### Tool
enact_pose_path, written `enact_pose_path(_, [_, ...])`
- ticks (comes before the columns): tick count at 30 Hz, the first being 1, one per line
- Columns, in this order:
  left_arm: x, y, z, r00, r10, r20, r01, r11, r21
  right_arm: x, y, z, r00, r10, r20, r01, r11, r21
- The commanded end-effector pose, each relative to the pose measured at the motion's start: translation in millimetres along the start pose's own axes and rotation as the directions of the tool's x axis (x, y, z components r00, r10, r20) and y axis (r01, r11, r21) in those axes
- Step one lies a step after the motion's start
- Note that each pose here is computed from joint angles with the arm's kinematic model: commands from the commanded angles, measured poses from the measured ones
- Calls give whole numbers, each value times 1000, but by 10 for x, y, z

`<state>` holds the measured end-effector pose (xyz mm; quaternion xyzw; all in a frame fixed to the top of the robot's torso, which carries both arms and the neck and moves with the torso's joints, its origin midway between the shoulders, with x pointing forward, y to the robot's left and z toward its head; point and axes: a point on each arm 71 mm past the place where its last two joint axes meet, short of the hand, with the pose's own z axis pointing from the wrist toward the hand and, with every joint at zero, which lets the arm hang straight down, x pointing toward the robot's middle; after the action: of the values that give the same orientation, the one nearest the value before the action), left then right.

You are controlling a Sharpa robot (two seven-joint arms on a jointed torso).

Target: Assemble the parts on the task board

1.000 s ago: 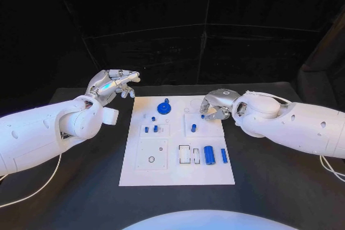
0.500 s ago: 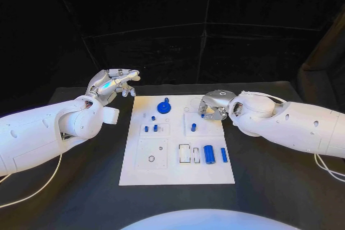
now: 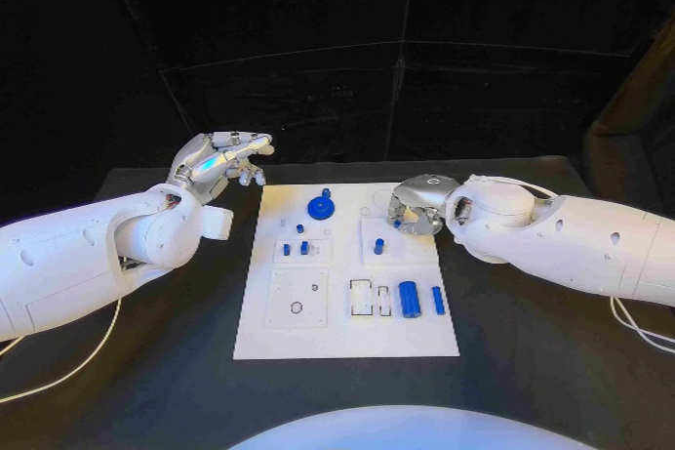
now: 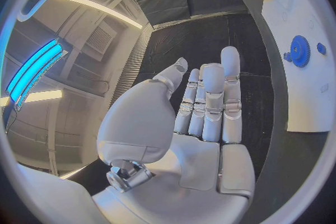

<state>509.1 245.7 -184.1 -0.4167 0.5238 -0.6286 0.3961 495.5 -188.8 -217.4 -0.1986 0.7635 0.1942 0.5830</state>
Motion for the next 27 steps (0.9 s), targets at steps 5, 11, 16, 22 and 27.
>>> enact_pose_path(5, [8,-8,4,1000,-13,-9,13,1000,0,57,23,3,1000,-16,13,15,1000,11])
enact_pose_path(11, [2,-7,4,1000,-13,-8,13,1000,-1,15,44,-13,997,-17,80,17,1000,6])
enact_pose_path(16, [-5,-7,2,1000,-12,-7,12,1000,-3,-17,53,-64,993,-6,122,6,1000,-1])
enact_pose_path(22, [-7,-6,1,1000,-14,-9,14,1000,-5,-55,79,-141,987,20,159,-18,1000,-14])
enact_pose_path(27, [-11,-6,1,1000,-14,-9,14,1000,-6,-90,107,-224,981,46,187,-42,999,-27])
